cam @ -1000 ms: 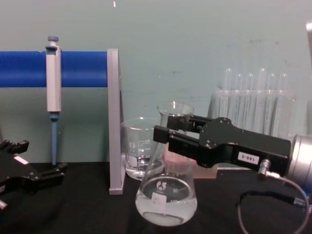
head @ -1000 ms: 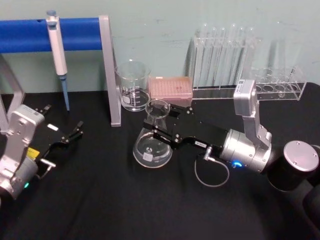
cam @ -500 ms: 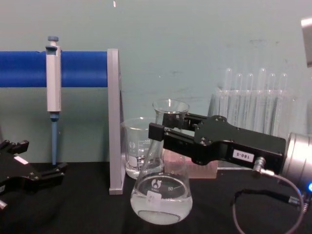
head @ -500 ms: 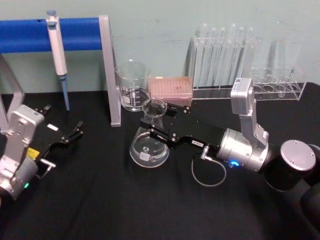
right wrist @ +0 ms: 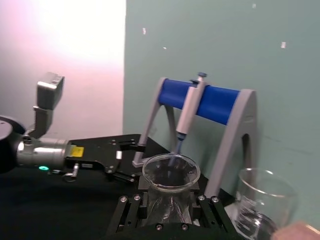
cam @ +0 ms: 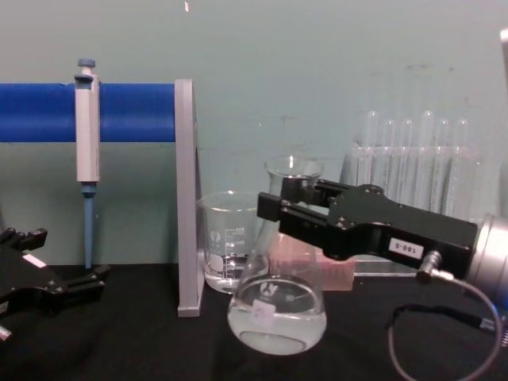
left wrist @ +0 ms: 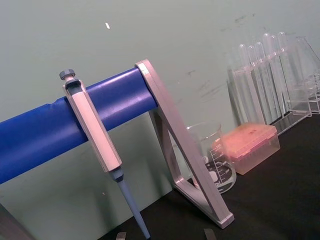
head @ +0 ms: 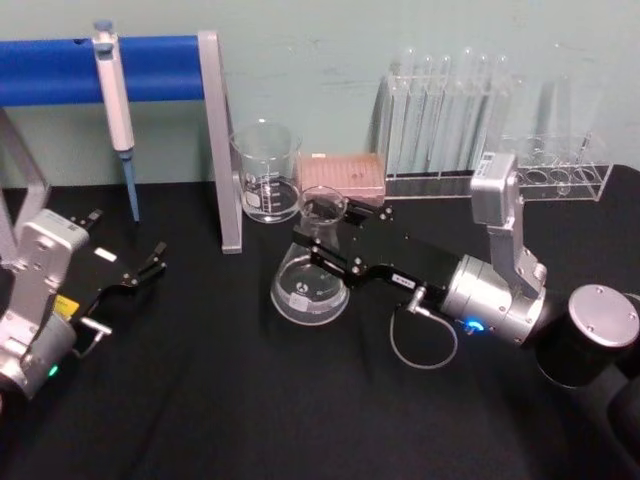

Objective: Grasp the erlenmeyer flask with one hand, shake it three times, then place it back.

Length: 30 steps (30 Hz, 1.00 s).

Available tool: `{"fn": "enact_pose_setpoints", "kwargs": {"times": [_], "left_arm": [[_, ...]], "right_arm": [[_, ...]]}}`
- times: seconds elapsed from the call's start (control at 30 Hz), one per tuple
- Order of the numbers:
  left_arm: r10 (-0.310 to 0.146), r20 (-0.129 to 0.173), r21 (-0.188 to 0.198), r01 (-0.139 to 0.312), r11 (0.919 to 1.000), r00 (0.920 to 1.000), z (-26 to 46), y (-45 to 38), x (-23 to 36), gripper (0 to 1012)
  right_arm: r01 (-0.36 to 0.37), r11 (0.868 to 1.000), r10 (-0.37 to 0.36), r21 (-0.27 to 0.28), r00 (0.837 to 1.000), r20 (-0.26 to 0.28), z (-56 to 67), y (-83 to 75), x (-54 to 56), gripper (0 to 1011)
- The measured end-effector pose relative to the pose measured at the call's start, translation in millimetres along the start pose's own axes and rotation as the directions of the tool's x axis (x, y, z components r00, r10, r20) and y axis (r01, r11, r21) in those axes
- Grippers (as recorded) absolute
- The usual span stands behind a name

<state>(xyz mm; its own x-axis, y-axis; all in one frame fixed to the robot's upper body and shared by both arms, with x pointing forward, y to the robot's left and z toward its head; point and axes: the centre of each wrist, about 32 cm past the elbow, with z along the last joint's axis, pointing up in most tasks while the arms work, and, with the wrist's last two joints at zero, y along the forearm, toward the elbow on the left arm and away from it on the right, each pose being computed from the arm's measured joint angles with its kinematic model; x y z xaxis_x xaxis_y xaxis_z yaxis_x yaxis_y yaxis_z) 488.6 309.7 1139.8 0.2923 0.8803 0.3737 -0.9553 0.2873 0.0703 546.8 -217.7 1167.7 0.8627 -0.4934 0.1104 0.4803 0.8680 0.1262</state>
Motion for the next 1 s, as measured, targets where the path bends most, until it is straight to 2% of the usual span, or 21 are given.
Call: {"fn": "enact_pose_setpoints", "kwargs": {"times": [0.27, 0.4, 0.47, 0.67, 0.7, 0.8, 0.83, 0.9, 0.93, 1.0], "left_arm": [[0.0, 0.0, 0.0, 0.0, 1.0, 1.0, 0.0, 0.0, 0.0, 1001], [0.0, 0.0, 0.0, 0.0, 1.0, 1.0, 0.0, 0.0, 0.0, 1001], [0.0, 0.0, 0.0, 0.0, 1.0, 1.0, 0.0, 0.0, 0.0, 1001], [0.0, 0.0, 0.0, 0.0, 1.0, 1.0, 0.0, 0.0, 0.0, 1001], [0.0, 0.0, 0.0, 0.0, 1.0, 1.0, 0.0, 0.0, 0.0, 1001], [0.0, 0.0, 0.0, 0.0, 1.0, 1.0, 0.0, 0.0, 0.0, 1001], [0.0, 0.0, 0.0, 0.0, 1.0, 1.0, 0.0, 0.0, 0.0, 1001], [0.0, 0.0, 0.0, 0.0, 1.0, 1.0, 0.0, 0.0, 0.0, 1001], [0.0, 0.0, 0.0, 0.0, 1.0, 1.0, 0.0, 0.0, 0.0, 1001], [0.0, 0.0, 0.0, 0.0, 1.0, 1.0, 0.0, 0.0, 0.0, 1001]], "right_arm": [[0.064, 0.998, -0.064, -0.003, 0.998, 0.009, 2.2, -7.8, -1.6, 456], [0.117, 0.993, -0.117, -0.01, 0.993, 0.015, 3.4, -13.3, -3.8, 457], [0.165, 0.986, -0.164, -0.019, 0.986, 0.023, 4.9, -18.6, -5.5, 456], [0.296, 0.955, -0.295, -0.029, 0.954, 0.051, 10.9, -36.5, -7.8, 457], [0.326, 0.945, -0.324, -0.031, 0.944, 0.057, 12.0, -41.6, -8.0, 456], [0.366, 0.93, -0.363, -0.033, 0.929, 0.065, 14.1, -48.6, -8.8, 457], [0.392, 0.919, -0.389, -0.034, 0.918, 0.072, 15.8, -53.7, -9.2, 457], [0.415, 0.909, -0.411, -0.036, 0.908, 0.076, 16.5, -57.4, -10.2, 457], [0.44, 0.897, -0.436, -0.039, 0.896, 0.082, 17.5, -62.0, -11.3, 457], [0.464, 0.885, -0.459, -0.041, 0.884, 0.087, 18.4, -66.1, -12.5, 457]]}}
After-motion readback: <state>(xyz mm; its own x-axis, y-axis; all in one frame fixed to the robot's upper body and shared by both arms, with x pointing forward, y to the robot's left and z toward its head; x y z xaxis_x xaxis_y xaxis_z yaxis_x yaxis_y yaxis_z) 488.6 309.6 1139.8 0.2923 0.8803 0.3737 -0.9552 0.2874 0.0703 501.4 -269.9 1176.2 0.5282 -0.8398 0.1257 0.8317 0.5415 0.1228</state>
